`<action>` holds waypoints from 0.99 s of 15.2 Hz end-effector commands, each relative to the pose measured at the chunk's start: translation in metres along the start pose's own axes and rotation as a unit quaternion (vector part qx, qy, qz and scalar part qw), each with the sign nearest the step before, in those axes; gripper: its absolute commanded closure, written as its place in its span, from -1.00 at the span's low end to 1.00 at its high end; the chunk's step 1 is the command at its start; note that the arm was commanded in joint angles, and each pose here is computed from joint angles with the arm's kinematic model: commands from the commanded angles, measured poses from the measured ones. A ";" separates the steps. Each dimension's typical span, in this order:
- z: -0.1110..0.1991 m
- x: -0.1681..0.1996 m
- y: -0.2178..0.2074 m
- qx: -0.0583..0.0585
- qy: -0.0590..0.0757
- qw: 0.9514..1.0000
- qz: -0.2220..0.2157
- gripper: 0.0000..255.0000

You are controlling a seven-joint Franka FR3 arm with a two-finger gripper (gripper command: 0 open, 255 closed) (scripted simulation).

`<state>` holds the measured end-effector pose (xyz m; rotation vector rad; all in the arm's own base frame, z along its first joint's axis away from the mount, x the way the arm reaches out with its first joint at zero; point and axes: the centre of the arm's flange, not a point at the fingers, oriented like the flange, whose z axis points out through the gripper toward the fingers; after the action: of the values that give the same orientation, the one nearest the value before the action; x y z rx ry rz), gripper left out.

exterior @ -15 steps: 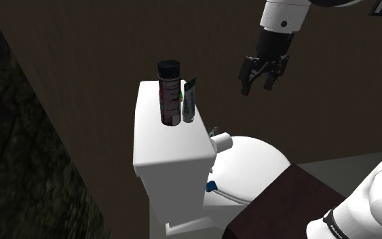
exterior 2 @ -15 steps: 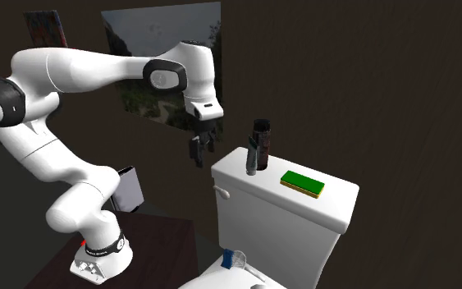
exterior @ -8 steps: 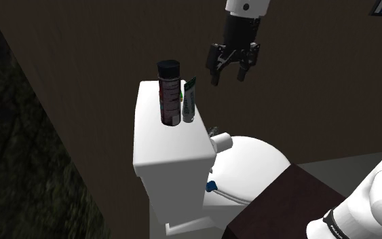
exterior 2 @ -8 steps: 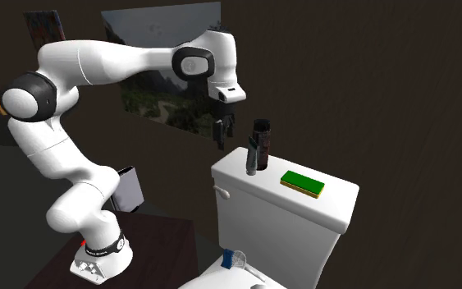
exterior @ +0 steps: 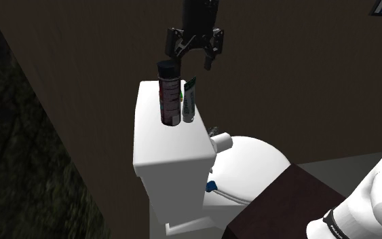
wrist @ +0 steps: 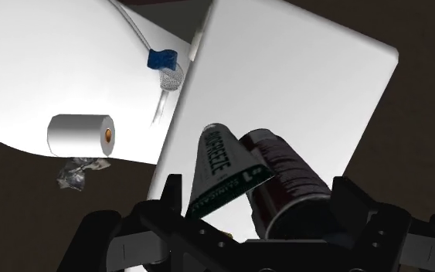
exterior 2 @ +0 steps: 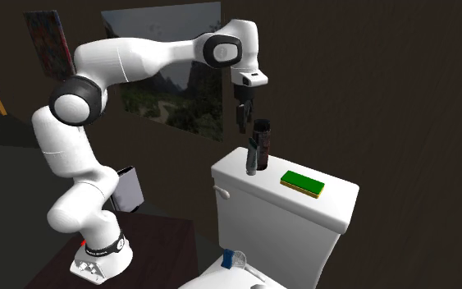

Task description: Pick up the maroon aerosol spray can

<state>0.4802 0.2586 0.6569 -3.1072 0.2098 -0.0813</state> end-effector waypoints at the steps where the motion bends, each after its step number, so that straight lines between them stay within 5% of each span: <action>1: -0.004 0.013 -0.023 0.001 0.002 1.000 0.000 -1.00; 13: 0.029 0.024 -0.046 0.002 0.004 1.000 -0.001 -1.00; 14: 0.029 0.023 -0.047 0.002 0.004 1.000 -0.001 1.00; 15: 0.029 0.023 -0.047 0.002 0.004 1.000 -0.001 1.00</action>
<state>0.5110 0.3025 0.6315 -3.1042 0.2051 -0.0957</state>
